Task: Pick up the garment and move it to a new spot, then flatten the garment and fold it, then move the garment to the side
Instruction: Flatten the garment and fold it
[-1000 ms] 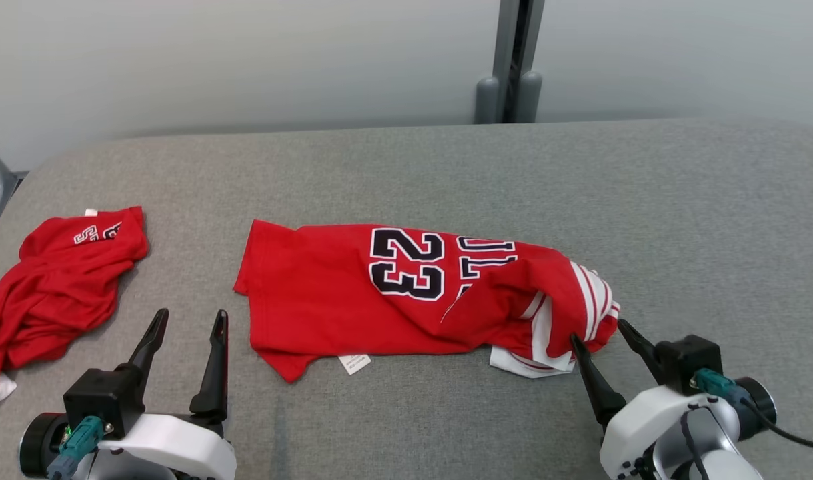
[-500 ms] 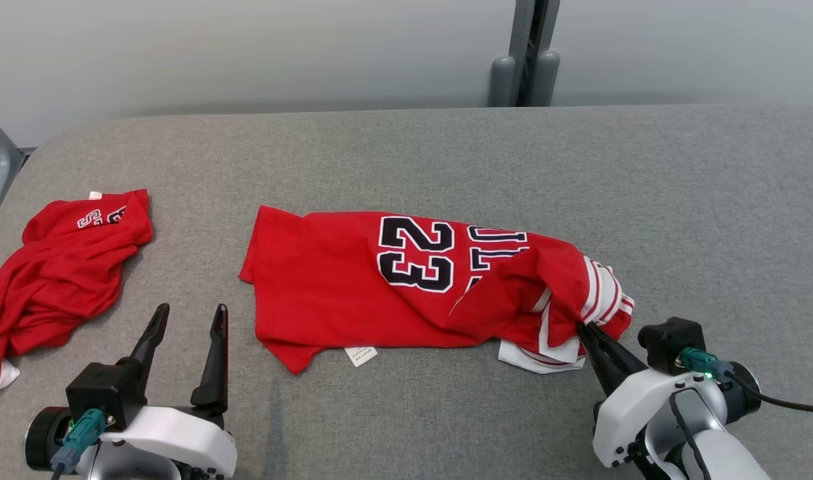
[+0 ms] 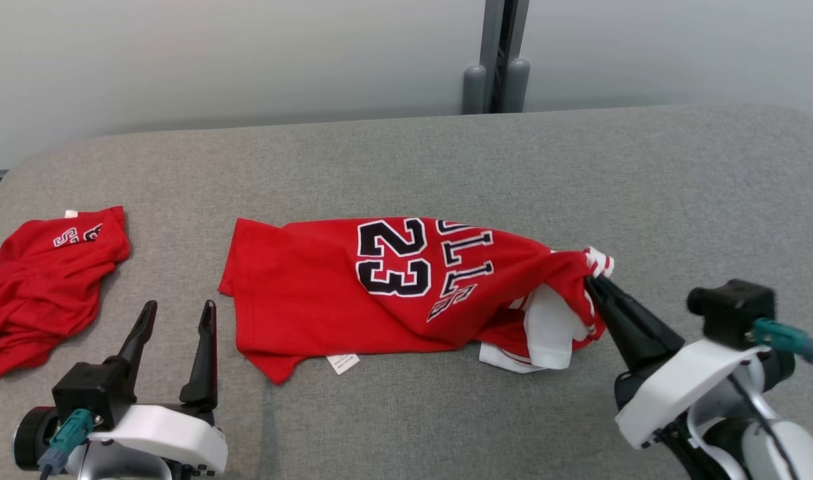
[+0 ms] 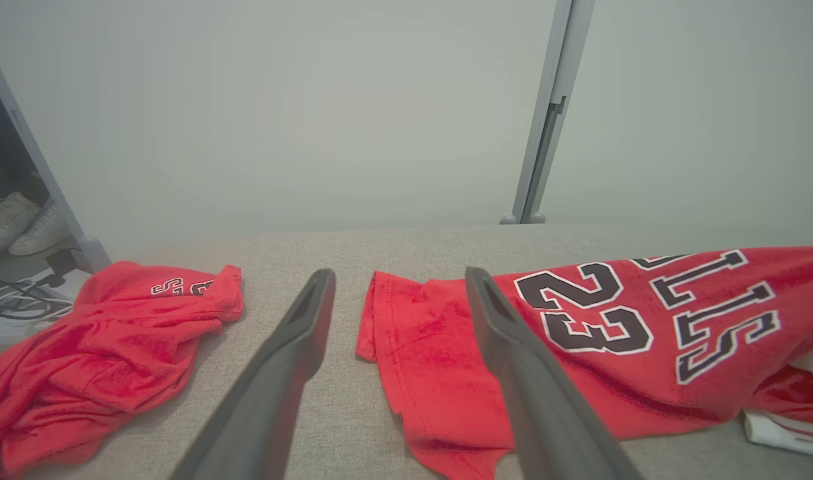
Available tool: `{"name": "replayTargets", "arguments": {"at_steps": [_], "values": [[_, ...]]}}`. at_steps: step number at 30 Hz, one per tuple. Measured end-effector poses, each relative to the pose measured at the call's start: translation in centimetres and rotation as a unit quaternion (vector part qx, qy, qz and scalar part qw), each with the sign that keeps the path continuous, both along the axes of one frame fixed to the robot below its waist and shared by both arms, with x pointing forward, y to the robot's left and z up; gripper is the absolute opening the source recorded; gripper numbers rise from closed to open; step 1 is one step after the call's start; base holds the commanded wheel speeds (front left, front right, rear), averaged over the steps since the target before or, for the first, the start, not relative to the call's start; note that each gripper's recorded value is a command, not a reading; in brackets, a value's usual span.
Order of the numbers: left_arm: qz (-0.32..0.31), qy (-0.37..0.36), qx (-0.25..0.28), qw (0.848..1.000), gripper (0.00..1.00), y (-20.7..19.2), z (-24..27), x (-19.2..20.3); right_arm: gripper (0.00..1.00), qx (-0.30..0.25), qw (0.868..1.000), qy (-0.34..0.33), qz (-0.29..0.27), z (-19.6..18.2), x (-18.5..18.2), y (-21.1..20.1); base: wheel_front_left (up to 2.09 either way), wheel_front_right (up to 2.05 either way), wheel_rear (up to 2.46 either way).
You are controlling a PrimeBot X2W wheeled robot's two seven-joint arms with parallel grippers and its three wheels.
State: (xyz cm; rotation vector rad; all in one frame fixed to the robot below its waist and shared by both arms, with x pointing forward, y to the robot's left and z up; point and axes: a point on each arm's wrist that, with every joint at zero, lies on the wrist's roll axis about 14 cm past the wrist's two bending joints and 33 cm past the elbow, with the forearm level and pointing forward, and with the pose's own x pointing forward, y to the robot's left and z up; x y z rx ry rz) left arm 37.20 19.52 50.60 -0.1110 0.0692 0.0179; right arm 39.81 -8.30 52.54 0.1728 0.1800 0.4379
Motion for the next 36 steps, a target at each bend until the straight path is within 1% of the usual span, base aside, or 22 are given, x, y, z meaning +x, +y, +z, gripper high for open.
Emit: {"name": "replayTargets", "arguments": {"at_steps": [4, 6, 10, 13, 16, 19, 21, 24, 28, 33, 34, 35, 36], "values": [[-0.001, -0.001, 0.002, 1.0, 1.0, 0.0, 0.0, 0.2, 0.0, 0.047, 0.999, -0.015, 0.005, 3.3, -0.2, -0.1, 0.0, 0.0, 0.0], [-0.001, 0.0, 0.003, 1.0, 1.0, 0.0, 0.0, 0.3, 0.0, 0.08, 0.996, -0.02, 0.015, 5.0, -0.4, 0.2, 0.0, 0.0, 0.0], [0.001, 0.002, 0.002, 1.0, 1.0, 0.1, -0.2, 0.5, 0.0, 0.146, 0.989, -0.012, 0.031, 7.1, -0.5, 0.4, 0.0, 0.0, 0.0], [0.002, 0.001, 0.003, 1.0, 1.0, 0.1, -0.3, 0.9, 0.0, 0.194, 0.981, -0.005, 0.025, 8.0, 0.9, -0.6, 0.0, 0.0, 0.0], [0.001, 0.001, 0.001, 1.0, 1.0, 0.1, -0.4, 1.3, 0.0, 0.206, 0.978, 0.027, -0.005, 6.3, 3.3, -2.5, 0.0, 0.0, 0.0], [0.0, 0.002, -0.002, 1.0, 1.0, 0.0, -0.7, 1.8, 0.0, 0.211, 0.974, 0.072, -0.034, 3.4, 5.8, -3.6, 0.0, 0.0, 0.0], [-0.001, 0.003, -0.004, 1.0, 1.0, -0.1, -1.0, 2.1, 0.0, 0.204, 0.972, 0.108, -0.052, 0.9, 7.3, -4.1, 0.0, 0.0, 0.0], [-0.003, 0.007, -0.007, 1.0, 1.0, -0.2, -1.5, 2.6, 0.0, 0.202, 0.965, 0.148, -0.081, -2.5, 9.4, -4.8, 0.0, 0.0, 0.0], [-0.001, 0.01, -0.009, 1.0, 1.0, -0.1, -2.1, 3.0, 0.0, 0.186, 0.962, 0.175, -0.099, -5.5, 11.4, -4.6, 0.0, 0.0, 0.0], [0.005, 0.016, -0.006, 1.0, 1.0, 0.3, -2.8, 3.2, 0.0, 0.157, 0.963, 0.187, -0.111, -8.2, 12.5, -4.5, 0.0, 0.0, 0.0], [0.005, 0.016, -0.006, 1.0, 1.0, 0.3, -2.9, 3.3, 0.33, 0.152, 0.964, 0.185, -0.112, -8.5, 12.5, -4.5, 0.0, 0.0, 0.0], [0.004, 0.015, -0.006, 1.0, 1.0, 0.3, -2.9, 3.3, 0.75, 0.15, 0.965, 0.181, -0.116, -8.5, 12.5, -4.6, 0.0, 0.0, 0.0], [0.004, 0.015, -0.006, 1.0, 1.0, 0.3, -2.9, 3.3, 1.0, 0.148, 0.966, 0.175, -0.118, -8.5, 12.5, -4.8, 0.0, 0.0, 0.0]]}}
